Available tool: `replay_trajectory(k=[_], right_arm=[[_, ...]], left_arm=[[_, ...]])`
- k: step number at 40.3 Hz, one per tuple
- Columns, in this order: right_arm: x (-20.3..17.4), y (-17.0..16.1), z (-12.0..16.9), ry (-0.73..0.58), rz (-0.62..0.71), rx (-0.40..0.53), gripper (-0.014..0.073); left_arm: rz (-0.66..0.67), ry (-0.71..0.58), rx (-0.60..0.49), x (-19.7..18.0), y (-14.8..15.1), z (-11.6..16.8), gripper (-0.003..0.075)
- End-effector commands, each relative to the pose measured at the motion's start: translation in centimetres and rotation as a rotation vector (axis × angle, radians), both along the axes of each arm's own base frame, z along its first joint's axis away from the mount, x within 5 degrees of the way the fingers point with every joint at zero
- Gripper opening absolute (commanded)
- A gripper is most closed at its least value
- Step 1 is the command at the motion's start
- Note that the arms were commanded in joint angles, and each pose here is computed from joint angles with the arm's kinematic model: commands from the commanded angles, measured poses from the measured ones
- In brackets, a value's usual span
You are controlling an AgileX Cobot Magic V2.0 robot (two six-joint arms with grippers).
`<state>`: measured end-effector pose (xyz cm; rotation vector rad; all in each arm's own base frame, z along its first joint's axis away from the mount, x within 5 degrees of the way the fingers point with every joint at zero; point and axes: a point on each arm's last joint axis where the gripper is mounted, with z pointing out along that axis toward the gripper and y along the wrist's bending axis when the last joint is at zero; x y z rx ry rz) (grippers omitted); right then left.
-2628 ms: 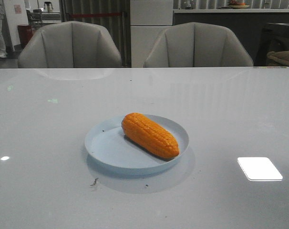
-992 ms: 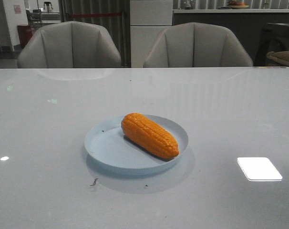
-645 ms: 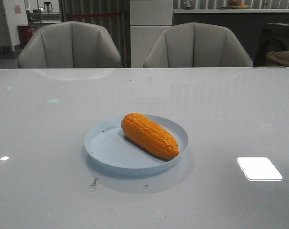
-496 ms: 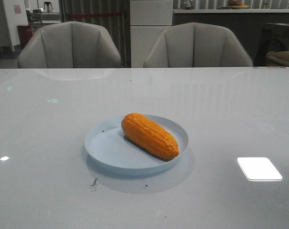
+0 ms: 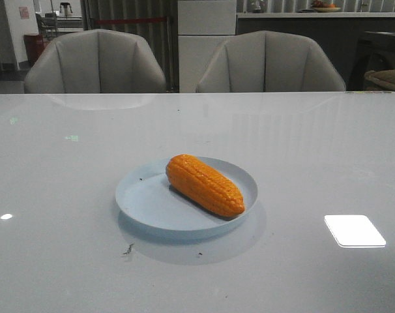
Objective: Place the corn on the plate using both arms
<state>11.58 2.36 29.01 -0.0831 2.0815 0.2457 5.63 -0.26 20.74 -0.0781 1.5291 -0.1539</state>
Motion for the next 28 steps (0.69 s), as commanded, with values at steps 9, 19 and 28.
replay_trajectory(k=[9, 19, 28], right_arm=[[-3.3, -1.4, -2.5, -0.381, -0.127, 0.085, 0.0021], [-5.3, -1.6, -7.8, -0.586, -0.106, 0.03, 0.0021], [-6.1, -2.0, -8.9, -0.496, -0.172, 0.072, 0.0021]], left_arm=[[0.004, -0.101, -0.018, -0.2, 0.0, 0.8, 0.009], [0.004, -0.101, -0.018, -0.2, 0.0, 0.8, 0.009], [0.004, -0.1, -0.018, -0.2, 0.0, 0.8, 0.009]])
